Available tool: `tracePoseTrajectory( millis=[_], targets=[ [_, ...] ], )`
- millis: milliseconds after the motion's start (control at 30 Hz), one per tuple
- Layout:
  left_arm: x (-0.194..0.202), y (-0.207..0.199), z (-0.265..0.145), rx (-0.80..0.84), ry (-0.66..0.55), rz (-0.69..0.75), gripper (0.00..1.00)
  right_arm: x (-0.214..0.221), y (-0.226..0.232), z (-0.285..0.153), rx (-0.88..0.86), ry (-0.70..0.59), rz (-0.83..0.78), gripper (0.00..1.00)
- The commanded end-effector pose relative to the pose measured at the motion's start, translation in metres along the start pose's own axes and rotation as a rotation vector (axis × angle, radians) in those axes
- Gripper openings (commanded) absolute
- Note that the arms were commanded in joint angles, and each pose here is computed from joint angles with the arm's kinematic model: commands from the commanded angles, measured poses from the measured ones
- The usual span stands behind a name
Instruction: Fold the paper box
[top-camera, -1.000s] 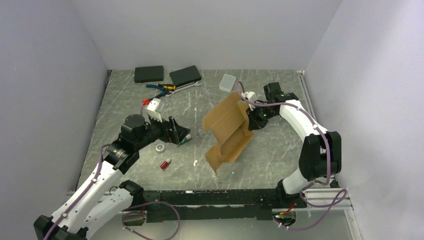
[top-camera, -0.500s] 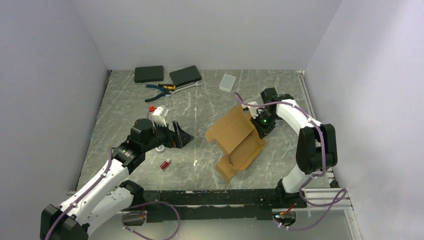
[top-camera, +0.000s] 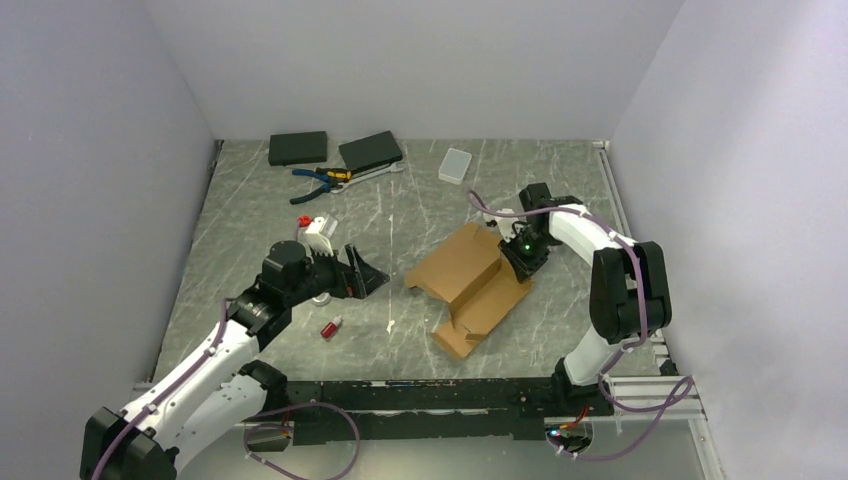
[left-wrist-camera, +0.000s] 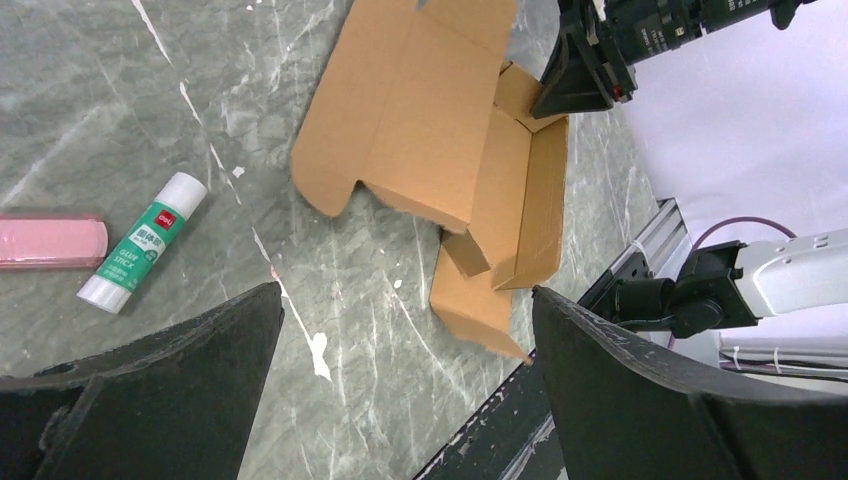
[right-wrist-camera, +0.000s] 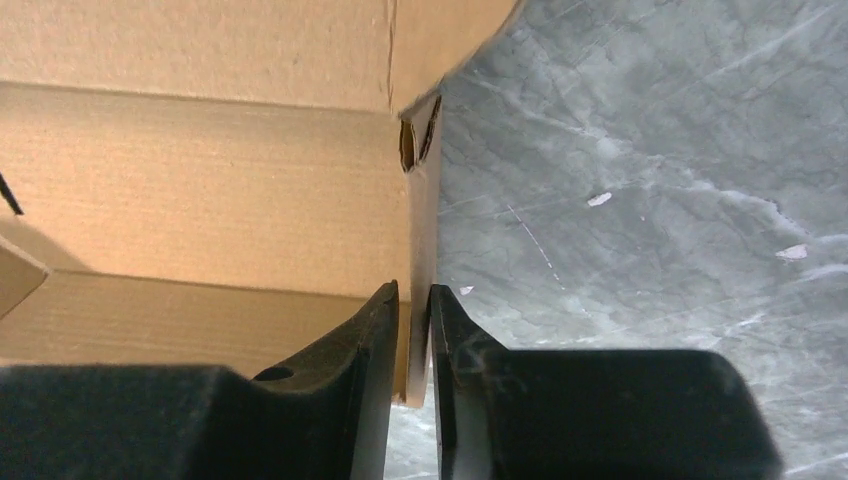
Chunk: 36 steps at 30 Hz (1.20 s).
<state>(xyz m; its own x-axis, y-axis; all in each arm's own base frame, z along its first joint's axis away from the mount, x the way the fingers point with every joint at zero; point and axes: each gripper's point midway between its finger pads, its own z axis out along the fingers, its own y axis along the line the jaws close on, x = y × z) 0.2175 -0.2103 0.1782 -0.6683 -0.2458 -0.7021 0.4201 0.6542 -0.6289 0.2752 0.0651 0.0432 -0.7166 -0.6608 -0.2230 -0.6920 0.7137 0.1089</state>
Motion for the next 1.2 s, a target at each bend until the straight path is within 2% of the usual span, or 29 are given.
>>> tracePoseTrajectory(
  millis=[0,200,300,500,767,967,1167],
  targets=[
    [-0.007,-0.009,0.0,0.043,-0.03,-0.003,0.99,-0.008,-0.003,0.003,0.02,-0.05,0.019,0.23],
    [-0.007,-0.009,-0.001,0.042,-0.031,-0.004,0.99,-0.01,-0.003,0.008,0.039,-0.094,0.028,0.22],
    [-0.007,-0.009,-0.001,0.042,-0.029,-0.005,0.99,-0.01,-0.009,0.009,0.095,-0.118,0.037,0.0],
    [-0.003,-0.008,0.004,0.054,-0.011,-0.013,0.99,-0.015,-0.011,0.001,0.164,-0.215,0.028,0.0],
    [0.024,-0.008,0.04,0.088,0.084,-0.092,1.0,-0.018,0.001,0.007,0.084,-0.218,0.044,0.28],
    [0.046,-0.009,0.068,0.007,0.137,-0.082,1.0,-0.025,0.003,0.004,0.067,-0.243,0.052,0.33],
    [0.045,0.0,0.091,-0.076,0.112,-0.141,1.0,-0.03,0.003,-0.002,0.078,-0.284,0.056,0.34]
  ],
)
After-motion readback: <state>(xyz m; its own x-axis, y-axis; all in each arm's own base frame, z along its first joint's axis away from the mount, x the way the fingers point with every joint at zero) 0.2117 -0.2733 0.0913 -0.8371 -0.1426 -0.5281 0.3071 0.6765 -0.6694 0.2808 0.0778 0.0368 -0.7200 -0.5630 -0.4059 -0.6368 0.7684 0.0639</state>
